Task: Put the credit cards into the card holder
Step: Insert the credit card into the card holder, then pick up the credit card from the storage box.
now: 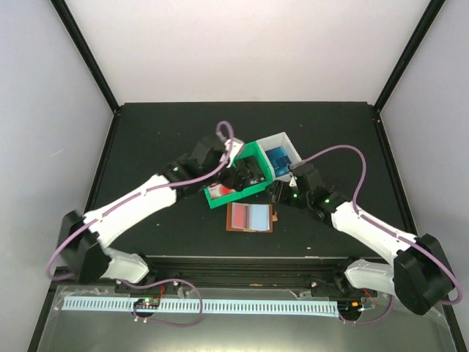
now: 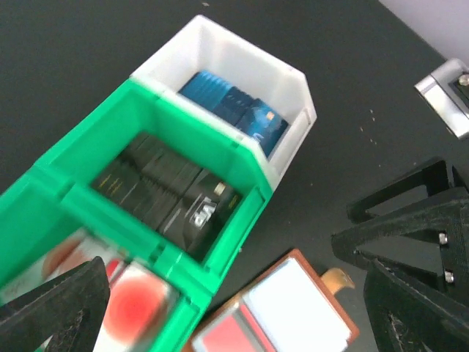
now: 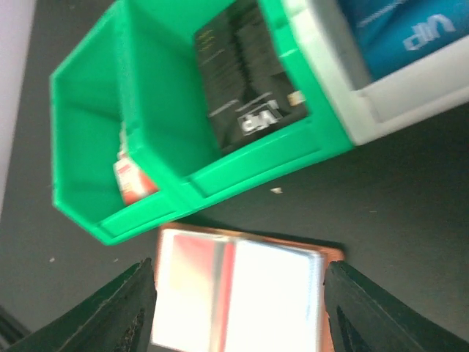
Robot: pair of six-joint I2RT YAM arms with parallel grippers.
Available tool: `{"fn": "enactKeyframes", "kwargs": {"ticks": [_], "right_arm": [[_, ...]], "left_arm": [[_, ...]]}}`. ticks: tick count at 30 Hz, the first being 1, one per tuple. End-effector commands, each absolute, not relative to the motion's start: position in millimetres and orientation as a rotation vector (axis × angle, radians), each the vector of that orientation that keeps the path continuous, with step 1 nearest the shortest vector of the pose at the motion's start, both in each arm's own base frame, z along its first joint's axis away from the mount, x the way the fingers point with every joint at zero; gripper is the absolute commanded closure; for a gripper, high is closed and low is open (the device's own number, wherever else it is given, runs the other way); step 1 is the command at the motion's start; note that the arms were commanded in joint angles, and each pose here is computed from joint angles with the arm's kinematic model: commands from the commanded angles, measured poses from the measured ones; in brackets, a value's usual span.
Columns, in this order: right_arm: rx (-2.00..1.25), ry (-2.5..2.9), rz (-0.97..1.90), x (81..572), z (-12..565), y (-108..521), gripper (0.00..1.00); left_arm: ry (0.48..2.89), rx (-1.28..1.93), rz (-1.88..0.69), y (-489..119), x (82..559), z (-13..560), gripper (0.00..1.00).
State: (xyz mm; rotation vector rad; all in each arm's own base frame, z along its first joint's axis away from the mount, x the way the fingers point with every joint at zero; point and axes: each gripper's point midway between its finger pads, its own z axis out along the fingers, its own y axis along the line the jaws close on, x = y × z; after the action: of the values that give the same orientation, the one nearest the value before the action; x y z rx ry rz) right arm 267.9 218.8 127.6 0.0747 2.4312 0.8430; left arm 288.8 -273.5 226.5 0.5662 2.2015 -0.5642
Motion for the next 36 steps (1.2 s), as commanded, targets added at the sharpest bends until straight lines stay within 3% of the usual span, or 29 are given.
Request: {"fn": "enactKeyframes", "kwargs": {"ticks": [1, 7, 11, 14, 21, 36], "right_arm": [[0.178, 2.501, 0.747, 277, 104, 194, 0.38], [0.258, 2.57, 0.714, 289, 74, 179, 0.43], [0.268, 2.606, 0.712, 294, 61, 178, 0.47], [0.259, 2.635, 0.753, 295, 54, 187, 0.5], [0.238, 2.678, 0.76, 302, 42, 195, 0.51], [0.213, 2.688, 0.689, 323, 39, 197, 0.53]], "left_arm": [[2.215, 0.885, -0.525, -312, 307, 206, 0.06], [2.355, 1.056, -0.46, -342, 335, 158, 0.25], [2.438, 1.042, -0.412, -345, 357, 131, 0.55], [2.514, 1.009, -0.366, -343, 375, 113, 0.6], [2.564, 1.12, -0.383, -350, 380, 88, 0.52], [2.632, 1.229, -0.281, -339, 382, 42, 0.46]]}}
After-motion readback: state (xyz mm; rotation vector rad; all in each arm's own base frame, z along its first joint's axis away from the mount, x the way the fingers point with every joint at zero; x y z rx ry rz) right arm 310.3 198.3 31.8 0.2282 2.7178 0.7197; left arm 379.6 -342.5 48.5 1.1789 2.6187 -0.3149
